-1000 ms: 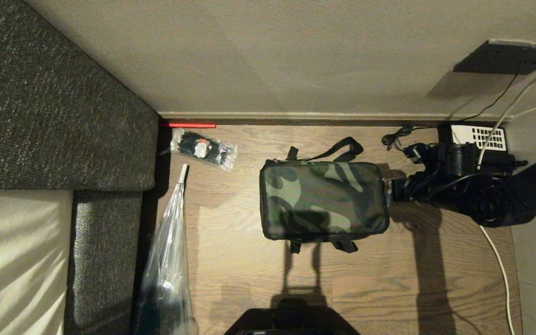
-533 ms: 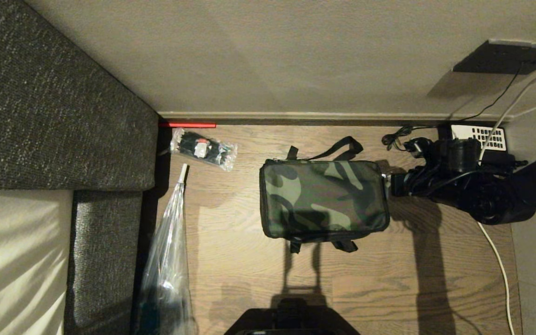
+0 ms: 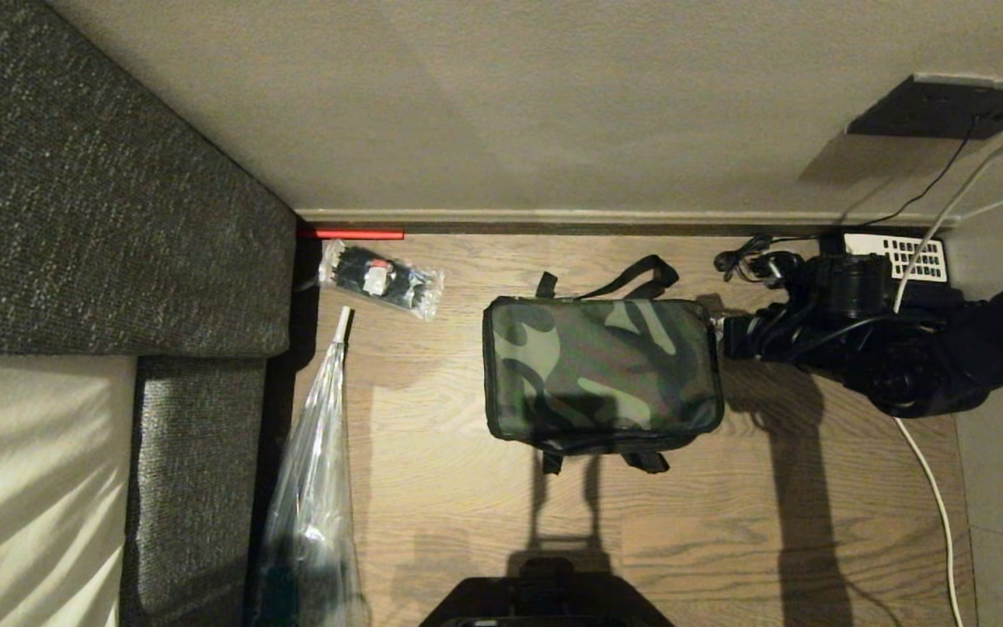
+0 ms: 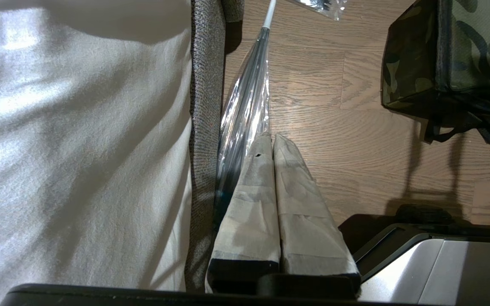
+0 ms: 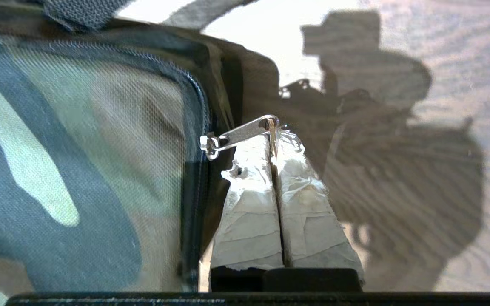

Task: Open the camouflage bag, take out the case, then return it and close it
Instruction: Open the top of the storage box

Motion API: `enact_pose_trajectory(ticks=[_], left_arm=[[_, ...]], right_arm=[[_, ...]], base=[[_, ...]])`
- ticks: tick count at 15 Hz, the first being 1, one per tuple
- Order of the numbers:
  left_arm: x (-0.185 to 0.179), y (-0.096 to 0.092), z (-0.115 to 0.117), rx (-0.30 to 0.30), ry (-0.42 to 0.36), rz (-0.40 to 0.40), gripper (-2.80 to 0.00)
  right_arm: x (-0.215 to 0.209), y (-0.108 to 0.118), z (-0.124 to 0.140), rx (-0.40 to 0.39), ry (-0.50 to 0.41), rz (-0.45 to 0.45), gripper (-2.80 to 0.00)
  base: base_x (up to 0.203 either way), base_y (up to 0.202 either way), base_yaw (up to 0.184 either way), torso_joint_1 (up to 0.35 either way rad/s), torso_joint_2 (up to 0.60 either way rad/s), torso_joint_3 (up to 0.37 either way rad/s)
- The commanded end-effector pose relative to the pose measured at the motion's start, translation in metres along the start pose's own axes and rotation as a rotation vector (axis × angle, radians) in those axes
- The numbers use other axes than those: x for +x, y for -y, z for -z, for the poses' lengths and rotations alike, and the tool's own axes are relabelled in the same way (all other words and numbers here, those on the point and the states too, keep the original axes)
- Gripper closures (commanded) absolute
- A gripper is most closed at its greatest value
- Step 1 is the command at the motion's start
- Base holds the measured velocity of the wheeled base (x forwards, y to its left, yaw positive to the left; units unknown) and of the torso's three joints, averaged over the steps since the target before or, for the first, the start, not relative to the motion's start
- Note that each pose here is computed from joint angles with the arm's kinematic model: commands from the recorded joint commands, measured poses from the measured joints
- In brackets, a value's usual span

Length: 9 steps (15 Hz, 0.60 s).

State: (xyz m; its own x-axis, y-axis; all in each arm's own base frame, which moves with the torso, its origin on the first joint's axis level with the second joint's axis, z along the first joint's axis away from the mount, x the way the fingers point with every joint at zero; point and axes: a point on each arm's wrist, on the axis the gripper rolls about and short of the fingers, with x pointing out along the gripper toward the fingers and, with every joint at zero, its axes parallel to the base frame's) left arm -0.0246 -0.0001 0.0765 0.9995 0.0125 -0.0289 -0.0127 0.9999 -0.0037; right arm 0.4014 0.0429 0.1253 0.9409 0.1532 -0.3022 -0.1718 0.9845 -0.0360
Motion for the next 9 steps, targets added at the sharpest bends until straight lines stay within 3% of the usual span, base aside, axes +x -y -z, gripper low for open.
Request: enact_pose_trajectory(ticks=[1, 9], left_arm=[[0.0, 0.0, 0.0, -0.001, 0.0, 0.0, 0.0], [0.0, 0.0, 0.0, -0.001, 0.0, -0.001, 0.0]], right_arm=[[0.0046, -0.0036, -0.0046, 0.0, 0.022, -0.011, 0.0], [0.0052, -0.0035, -0.0081, 0.001, 0.041, -0.009, 0.0]], base=[[0.0, 0.0, 0.0, 0.0, 0.0, 0.0], [0.0, 0.0, 0.0, 0.0, 0.0, 0.0]])
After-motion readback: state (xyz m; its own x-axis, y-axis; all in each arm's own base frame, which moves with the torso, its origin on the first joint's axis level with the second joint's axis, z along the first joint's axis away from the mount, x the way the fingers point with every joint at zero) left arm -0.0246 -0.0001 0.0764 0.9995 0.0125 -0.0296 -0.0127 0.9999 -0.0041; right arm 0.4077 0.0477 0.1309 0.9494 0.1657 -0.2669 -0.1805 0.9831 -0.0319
